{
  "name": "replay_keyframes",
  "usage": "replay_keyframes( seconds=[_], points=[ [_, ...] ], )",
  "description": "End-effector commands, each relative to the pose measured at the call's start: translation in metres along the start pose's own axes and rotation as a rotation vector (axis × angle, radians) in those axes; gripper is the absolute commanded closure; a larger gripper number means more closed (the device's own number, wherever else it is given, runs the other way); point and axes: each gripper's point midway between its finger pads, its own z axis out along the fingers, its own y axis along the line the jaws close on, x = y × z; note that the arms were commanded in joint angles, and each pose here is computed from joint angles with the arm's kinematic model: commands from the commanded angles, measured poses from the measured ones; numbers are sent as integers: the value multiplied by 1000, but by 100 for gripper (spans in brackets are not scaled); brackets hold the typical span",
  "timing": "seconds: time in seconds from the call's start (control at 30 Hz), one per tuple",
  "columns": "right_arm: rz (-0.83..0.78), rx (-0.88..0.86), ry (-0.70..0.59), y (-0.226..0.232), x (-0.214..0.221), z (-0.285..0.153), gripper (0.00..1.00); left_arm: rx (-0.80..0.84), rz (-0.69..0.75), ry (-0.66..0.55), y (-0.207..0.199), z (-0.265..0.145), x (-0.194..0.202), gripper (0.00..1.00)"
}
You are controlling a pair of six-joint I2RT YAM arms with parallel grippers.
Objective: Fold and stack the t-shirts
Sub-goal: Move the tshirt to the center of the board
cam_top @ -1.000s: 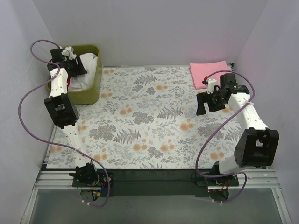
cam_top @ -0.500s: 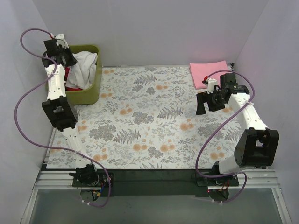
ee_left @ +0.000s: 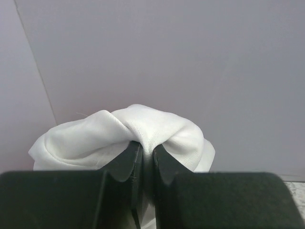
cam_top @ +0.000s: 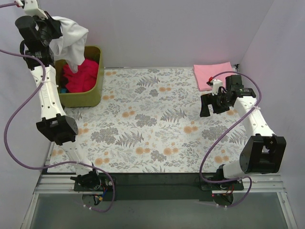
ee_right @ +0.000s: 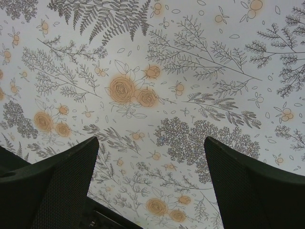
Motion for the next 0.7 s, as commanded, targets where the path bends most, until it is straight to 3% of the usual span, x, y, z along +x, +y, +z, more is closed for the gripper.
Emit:
replay_keyframes(
  seconds=[0.0, 0.13, 0.3, 0.43, 0.53, 0.57, 0.6, 0.63, 0.67],
  points=[
    [-12, -8, -47, 6, -6, -8, 2, 138, -7, -140, -40, -27, -63, 100],
    [-15, -6, -53, 6, -7, -9, 2, 434, -44, -157, -124, -61, -83, 100],
    [-19, -17, -64, 9, -9, -11, 2, 687, -72, -180, -214, -102, -101, 100],
    [-22, -23, -76, 11, -11, -14, 2, 927, -199, -67, -280, -133, -85, 100],
    [8, -16, -91, 2, -11, -19, 2, 1001, -291, 31, -301, -145, -69, 100],
    [13, -14, -95, 1, -12, -20, 2, 997, -339, 105, -301, -139, -47, 100],
    [19, -14, -101, -2, -13, -21, 2, 1019, -374, 163, -303, -147, -36, 87],
    [19, -12, -105, -3, -14, -23, 2, 1030, -378, 212, -303, -150, -20, 24],
    [26, -8, -106, -5, -14, -24, 2, 1038, -387, 317, -299, -149, 22, 2]
  ],
)
